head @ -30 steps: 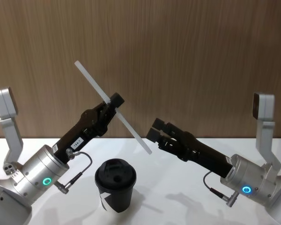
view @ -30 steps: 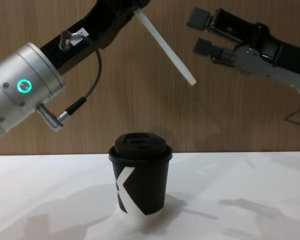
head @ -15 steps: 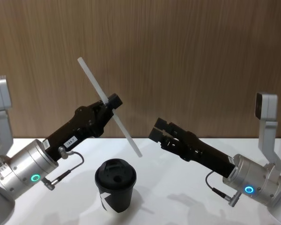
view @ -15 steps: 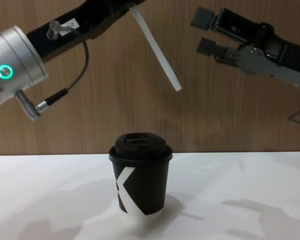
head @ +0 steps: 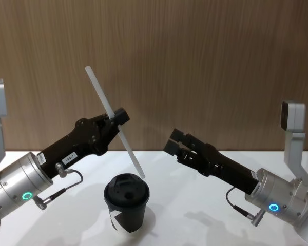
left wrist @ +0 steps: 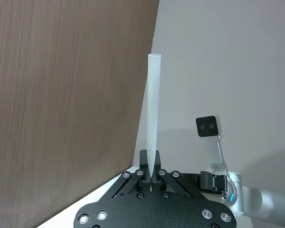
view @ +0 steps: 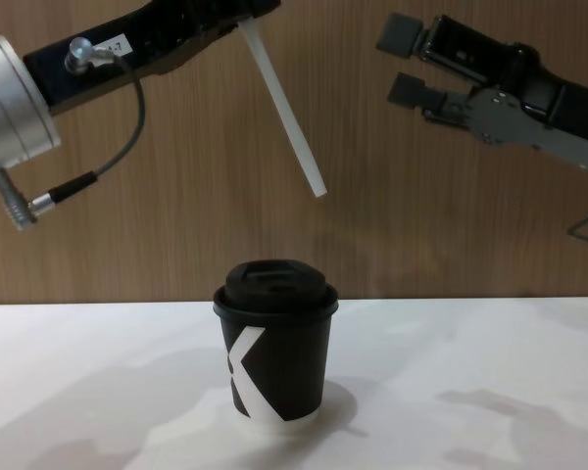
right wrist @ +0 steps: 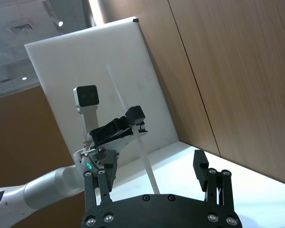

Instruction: Pick up the straw with one hand, pass it to the other hand, and insert it into the cup.

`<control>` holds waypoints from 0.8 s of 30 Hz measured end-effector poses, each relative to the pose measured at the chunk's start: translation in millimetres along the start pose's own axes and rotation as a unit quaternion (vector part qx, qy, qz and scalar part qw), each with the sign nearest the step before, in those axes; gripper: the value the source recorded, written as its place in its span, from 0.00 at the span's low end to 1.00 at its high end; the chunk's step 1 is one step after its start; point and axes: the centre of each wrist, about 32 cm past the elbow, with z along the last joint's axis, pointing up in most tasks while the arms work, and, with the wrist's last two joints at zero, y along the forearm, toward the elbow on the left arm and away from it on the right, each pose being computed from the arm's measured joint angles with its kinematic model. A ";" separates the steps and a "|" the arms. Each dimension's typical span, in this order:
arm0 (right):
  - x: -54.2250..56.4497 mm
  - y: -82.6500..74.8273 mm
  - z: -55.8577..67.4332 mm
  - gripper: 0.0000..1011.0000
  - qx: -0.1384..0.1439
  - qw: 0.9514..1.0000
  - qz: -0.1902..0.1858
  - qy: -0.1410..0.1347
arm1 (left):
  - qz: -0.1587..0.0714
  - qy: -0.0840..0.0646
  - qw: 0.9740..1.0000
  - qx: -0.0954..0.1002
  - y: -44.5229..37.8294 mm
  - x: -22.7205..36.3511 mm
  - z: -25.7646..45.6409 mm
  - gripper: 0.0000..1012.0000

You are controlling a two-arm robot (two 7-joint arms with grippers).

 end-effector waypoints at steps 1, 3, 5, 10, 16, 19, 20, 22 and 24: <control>0.0 -0.1 0.0 0.99 0.000 1.000 0.000 0.000 | 0.000 -0.001 1.000 0.002 0.8 -0.3 0.7 0.01; 0.0 -0.1 0.0 0.99 0.000 1.000 0.000 0.000 | 0.002 -0.002 1.000 0.006 2.6 -0.7 1.8 0.01; 0.0 -0.2 0.0 0.99 0.000 1.000 0.000 0.000 | 0.004 -0.004 1.000 0.011 4.6 -1.2 2.8 0.01; 0.0 -0.3 0.1 0.99 0.000 1.000 0.000 0.000 | 0.009 -0.006 1.000 0.019 8.1 -1.9 3.8 0.01; 0.1 -0.4 0.1 0.99 0.000 1.000 0.000 0.000 | 0.017 -0.005 0.999 0.027 12.9 -2.4 4.0 0.01; 0.1 -0.4 0.2 0.99 0.000 1.000 0.000 0.000 | 0.022 -0.004 0.999 0.031 15.2 -2.2 3.6 0.01; 0.1 -0.4 0.1 0.99 0.000 1.000 0.000 0.000 | 0.023 -0.004 0.999 0.032 15.7 -2.1 3.6 0.01; 0.1 -0.4 0.2 0.99 0.000 1.000 0.000 0.000 | 0.026 -0.004 0.999 0.034 17.1 -2.0 3.2 0.01; 0.1 -0.4 0.2 0.99 0.000 1.000 0.000 0.000 | 0.028 -0.003 0.999 0.036 17.9 -1.9 2.8 0.01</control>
